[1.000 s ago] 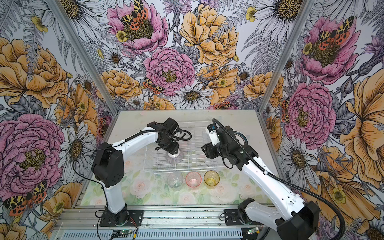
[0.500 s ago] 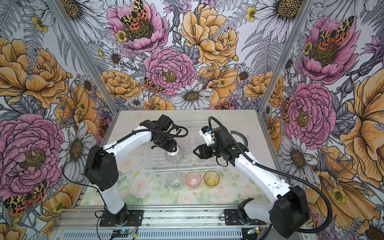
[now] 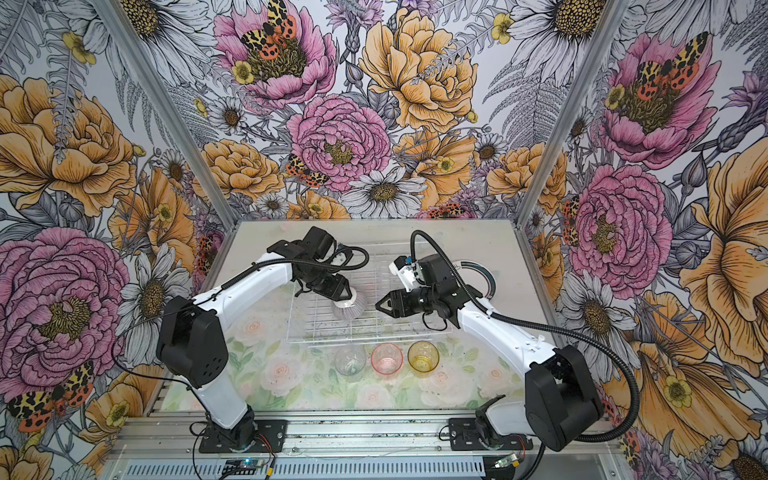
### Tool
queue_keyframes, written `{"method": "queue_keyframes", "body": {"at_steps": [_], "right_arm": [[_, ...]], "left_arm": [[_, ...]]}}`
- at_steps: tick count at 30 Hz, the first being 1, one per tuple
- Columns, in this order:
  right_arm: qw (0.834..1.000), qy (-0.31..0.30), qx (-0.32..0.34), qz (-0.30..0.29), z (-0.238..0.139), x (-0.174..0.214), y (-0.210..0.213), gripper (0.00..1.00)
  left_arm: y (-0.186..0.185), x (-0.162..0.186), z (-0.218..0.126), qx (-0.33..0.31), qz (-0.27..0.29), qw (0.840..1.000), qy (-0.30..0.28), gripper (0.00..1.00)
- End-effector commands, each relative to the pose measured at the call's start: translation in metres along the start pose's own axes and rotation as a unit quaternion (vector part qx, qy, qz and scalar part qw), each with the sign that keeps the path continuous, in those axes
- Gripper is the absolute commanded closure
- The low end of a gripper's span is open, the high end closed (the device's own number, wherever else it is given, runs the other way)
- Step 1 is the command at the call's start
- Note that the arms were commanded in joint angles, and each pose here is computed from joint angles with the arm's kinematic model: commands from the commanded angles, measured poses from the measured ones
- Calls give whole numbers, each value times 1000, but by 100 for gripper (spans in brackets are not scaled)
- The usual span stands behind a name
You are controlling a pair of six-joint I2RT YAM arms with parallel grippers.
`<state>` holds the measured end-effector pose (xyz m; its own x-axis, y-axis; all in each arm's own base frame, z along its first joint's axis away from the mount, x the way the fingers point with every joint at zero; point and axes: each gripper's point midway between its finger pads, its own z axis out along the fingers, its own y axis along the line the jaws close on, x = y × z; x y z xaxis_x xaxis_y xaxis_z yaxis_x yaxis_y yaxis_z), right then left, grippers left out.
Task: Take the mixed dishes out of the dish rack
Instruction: 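Hold the striped bowl out with the left gripper while the right grasps its rim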
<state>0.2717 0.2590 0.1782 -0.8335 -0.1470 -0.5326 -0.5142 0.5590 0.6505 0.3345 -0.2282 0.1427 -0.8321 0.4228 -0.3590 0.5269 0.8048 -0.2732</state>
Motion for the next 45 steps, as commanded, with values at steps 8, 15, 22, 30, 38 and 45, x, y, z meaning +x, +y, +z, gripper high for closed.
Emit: {"method": "queue_keyframes", "body": {"at_steps": [8,15,22,30,38,45], "right_arm": [[997,-26,-74,17,8,-7,9,45],[991,-47,-120,34,9,-12,11,49],[989,-58,-134,39,8,-13,9,49],[986,-71,-149,41,6,-16,11,49],[981,-92,-168,36,1,-23,16,49],[975,-118,-188,21,-8,-35,27,49]], "left_arm": [[-19,-25,-33,76,14,993,-87,58],[-29,-31,-45,120,14,986,-115,58],[-37,-36,-58,160,13,977,-141,58],[-49,-43,-75,208,20,962,-174,57],[-58,-45,-81,241,24,952,-185,57],[-66,-50,-88,269,28,942,-198,57]]}}
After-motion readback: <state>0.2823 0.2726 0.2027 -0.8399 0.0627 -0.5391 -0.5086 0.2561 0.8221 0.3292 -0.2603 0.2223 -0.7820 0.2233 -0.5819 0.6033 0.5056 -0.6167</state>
